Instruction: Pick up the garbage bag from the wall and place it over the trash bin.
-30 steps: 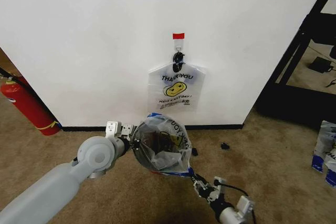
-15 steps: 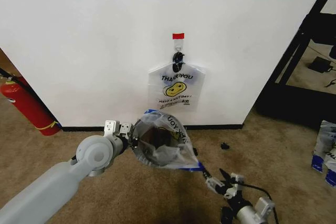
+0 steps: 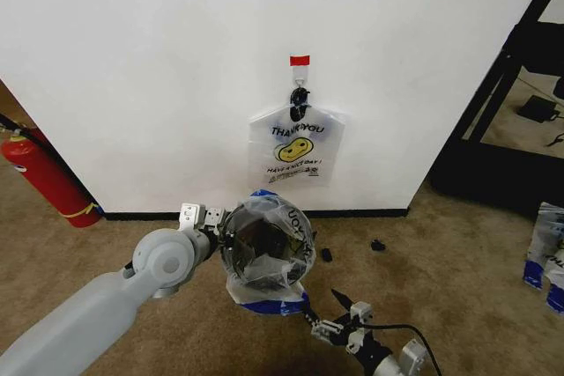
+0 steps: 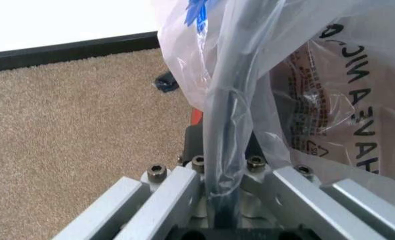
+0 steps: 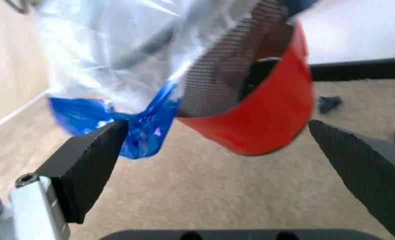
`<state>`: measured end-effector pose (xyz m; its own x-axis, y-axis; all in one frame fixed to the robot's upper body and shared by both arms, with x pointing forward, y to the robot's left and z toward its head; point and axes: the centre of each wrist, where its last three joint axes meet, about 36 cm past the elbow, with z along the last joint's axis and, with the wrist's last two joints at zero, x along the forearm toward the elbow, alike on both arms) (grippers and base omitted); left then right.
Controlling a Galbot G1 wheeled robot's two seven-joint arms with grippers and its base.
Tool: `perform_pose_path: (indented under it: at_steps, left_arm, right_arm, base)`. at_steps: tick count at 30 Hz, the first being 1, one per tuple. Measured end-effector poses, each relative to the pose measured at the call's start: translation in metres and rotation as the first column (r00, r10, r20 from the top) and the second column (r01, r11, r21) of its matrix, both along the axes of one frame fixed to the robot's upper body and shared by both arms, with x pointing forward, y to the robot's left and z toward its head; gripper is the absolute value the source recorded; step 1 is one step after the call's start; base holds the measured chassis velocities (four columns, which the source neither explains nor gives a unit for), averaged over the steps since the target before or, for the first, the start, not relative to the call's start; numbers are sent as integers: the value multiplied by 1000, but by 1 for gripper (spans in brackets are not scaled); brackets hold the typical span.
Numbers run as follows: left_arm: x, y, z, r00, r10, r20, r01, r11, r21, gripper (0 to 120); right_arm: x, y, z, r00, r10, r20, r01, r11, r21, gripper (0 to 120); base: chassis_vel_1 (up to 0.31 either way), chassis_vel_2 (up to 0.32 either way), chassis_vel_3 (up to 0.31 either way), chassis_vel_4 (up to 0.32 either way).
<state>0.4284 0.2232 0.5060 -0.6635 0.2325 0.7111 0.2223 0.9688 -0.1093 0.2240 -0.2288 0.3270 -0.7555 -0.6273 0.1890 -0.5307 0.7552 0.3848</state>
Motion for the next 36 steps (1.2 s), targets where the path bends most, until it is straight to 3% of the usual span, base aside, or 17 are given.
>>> perform_pose_path:
  at_steps: [6, 12, 17, 20, 25, 29, 32, 36]
  left_arm:
    - [-2, 3, -2, 1000, 5, -4, -5, 1000, 7, 0]
    - [-1, 3, -1, 1000, 8, -1, -8, 1000, 7, 0]
    - [-9, 2, 3, 1000, -15, 5, 15, 1000, 4, 0]
    - [-25, 2, 6, 996, -86, 18, 86, 996, -7, 0]
    - [-40, -1, 11, 977, -203, 61, 206, 977, -49, 0]
    - [-43, -1, 11, 963, -255, 92, 262, 963, -70, 0]
    - [-46, 4, 6, 931, -329, 161, 341, 938, -54, 0]
    - [-46, 7, 4, 909, -372, 187, 386, 921, -48, 0]
  right_arm:
    - [2, -7, 16, 1000, -11, 21, 8, 992, 123, 100]
    - [1, -13, 21, 996, 43, 77, -52, 990, 130, 100]
    - [15, -12, 33, 997, -39, 61, 22, 969, 248, 100]
    - [37, -18, 57, 992, -122, -40, 128, 907, 402, 100]
    - [69, -40, 78, 973, -166, -162, 229, 805, 548, 100]
    - [78, -44, 83, 970, -159, -182, 237, 773, 589, 100]
    - [81, -42, 81, 974, -139, -180, 220, 770, 598, 100]
    - [81, -41, 78, 977, -113, -181, 201, 774, 600, 100]
  base:
    - [0, 0, 0, 0]
    - [0, 0, 0, 0]
    - [0, 0, 0, 0]
    - [0, 0, 0, 0]
    - [0, 0, 0, 0]
    - [0, 0, 0, 0]
    - [0, 0, 0, 0]
    - [0, 0, 0, 0]
